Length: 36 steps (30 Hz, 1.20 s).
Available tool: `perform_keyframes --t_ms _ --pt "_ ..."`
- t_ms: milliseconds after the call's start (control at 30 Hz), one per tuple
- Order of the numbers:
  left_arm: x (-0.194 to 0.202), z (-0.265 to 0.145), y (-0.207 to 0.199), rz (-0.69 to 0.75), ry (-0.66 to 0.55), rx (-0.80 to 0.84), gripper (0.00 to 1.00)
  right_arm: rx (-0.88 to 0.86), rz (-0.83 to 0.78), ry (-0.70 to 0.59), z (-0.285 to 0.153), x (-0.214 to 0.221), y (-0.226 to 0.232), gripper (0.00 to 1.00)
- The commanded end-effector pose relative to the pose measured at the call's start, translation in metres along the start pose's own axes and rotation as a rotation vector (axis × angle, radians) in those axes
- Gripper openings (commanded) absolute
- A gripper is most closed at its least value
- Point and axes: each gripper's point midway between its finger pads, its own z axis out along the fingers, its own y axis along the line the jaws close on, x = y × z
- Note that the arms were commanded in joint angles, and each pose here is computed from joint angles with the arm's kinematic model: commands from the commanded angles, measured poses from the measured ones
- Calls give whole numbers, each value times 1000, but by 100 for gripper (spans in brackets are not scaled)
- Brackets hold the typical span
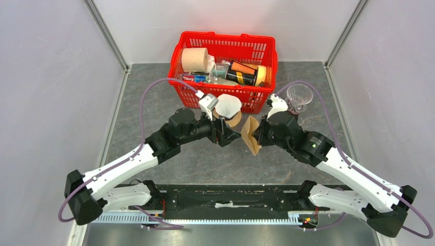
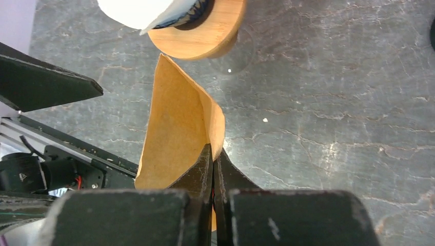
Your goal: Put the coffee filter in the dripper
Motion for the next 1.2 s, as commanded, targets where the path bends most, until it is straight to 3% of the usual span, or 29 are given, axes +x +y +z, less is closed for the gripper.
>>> perform_keyframes --t_ms 0,433,600,667,767,900,1167 --pt "-19 18 5 -42 -41 -142 88 25 -4 -37 -10 -17 0 0" --pt "-1 57 -6 -20 14 -273 90 86 -16 -61 -6 -23 -6 0" --pt "4 67 8 -4 3 -405 88 70 1 -81 -7 -25 -4 0" --pt "7 73 8 4 5 -428 80 55 9 -87 -8 -24 -2 0" --pt "12 76 12 35 29 -485 54 44 16 -100 -11 -25 -3 0" --pt "15 74 14 70 35 -534 32 65 12 -107 -14 -24 -9 0" --pt "14 62 23 108 37 -611 11 208 -40 -88 -21 -20 -38 0"
